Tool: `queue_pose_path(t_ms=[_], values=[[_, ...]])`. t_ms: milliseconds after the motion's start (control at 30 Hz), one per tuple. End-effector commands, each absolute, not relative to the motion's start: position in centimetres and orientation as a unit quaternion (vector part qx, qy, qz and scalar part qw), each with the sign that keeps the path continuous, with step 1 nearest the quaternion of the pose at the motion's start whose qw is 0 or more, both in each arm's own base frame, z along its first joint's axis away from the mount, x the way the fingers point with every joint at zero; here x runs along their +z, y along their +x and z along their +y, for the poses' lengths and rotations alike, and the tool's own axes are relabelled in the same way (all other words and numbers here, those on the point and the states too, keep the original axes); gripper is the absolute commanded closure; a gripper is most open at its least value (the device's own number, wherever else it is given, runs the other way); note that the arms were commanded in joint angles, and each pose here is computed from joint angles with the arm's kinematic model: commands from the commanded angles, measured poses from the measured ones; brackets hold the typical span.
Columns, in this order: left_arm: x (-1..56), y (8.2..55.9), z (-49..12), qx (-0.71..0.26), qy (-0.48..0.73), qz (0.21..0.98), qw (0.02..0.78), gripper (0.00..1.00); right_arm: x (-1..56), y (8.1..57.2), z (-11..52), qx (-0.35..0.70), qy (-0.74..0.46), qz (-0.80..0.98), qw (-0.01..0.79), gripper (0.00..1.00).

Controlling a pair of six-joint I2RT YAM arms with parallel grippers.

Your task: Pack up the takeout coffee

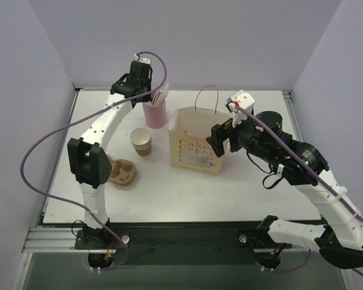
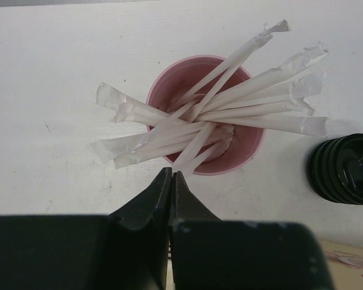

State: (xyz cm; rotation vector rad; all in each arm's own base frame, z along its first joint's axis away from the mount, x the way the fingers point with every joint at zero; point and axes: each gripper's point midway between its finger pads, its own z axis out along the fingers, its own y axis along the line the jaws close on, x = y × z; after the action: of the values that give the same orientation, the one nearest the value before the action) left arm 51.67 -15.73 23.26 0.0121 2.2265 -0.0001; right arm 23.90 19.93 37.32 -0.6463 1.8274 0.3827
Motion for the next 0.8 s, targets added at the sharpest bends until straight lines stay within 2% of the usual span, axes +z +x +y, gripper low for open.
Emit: queue_pose_path(t_ms=[0,167,467,767], values=[[28.3,52.5,-16.2,-0.012,0.009,0.865,0.502,0.98,37.6,23.8,19.9,0.164,-0.27,0.769,0.556,0.15],[30.0,52.0,-17.2,-0.02,0.018,0.856,0.516,1.0,38.2,24.0,20.1,0.165,-0.27,0.766,0.56,0.16],[36.4,50.5,-16.6,-0.036,-0.014,0.823,0.567,1.0,39.4,23.9,20.9,0.191,-0.254,0.765,0.56,0.16],[43.6,46.0,-17.9,-0.141,-0.03,0.785,0.602,1.0,40.6,24.6,19.2,0.16,-0.218,0.763,0.587,0.16]])
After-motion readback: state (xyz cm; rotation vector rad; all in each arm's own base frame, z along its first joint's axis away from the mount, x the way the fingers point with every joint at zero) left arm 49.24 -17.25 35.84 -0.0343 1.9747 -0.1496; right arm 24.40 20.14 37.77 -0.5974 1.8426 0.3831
